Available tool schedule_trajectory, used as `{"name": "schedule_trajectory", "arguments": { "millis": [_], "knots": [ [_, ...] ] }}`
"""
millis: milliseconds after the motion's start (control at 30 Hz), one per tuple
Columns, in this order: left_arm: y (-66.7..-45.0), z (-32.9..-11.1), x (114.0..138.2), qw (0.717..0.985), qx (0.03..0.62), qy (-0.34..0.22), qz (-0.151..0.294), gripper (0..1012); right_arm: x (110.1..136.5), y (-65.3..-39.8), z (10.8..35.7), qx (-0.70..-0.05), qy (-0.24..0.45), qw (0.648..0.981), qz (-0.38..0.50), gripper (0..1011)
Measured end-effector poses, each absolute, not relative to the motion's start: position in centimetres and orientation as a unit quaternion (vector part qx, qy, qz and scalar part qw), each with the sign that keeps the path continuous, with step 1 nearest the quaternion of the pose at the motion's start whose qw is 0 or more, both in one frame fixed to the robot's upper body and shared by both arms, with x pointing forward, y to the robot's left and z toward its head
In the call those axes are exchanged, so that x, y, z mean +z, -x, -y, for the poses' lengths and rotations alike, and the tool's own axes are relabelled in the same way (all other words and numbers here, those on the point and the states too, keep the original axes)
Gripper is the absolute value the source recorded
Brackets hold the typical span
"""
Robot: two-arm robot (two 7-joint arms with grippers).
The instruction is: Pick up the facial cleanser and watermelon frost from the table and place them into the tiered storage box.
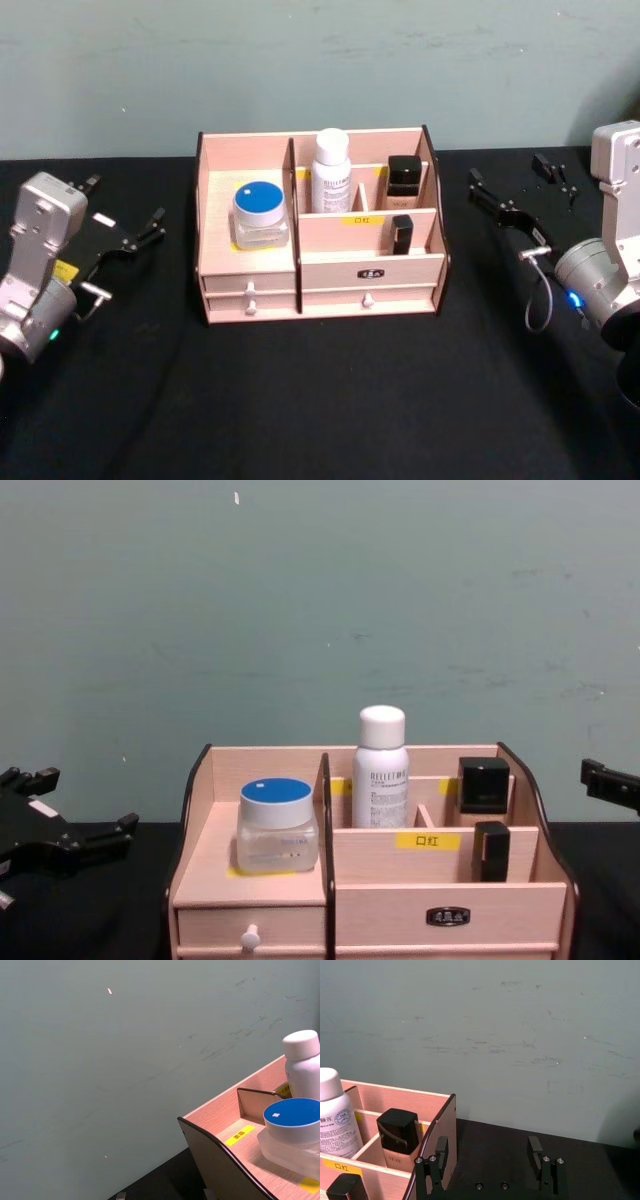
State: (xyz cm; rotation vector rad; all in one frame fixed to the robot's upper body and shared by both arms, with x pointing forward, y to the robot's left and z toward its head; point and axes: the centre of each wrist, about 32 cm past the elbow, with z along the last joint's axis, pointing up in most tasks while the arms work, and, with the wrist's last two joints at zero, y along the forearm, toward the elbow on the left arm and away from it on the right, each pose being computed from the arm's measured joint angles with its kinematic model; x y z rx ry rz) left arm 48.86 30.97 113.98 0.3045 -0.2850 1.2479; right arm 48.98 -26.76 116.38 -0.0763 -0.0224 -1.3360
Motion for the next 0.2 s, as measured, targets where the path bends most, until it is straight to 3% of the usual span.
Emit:
{"name": "schedule_trajectory", "arguments": {
  "millis": [200],
  "knots": [
    [-48.86,-30.97,113.98,0.791,0.58,-0.141,0.132,1001,116.38,-48.98,26.77,-0.619,0.035,0.784,0.01,1002]
  ]
}}
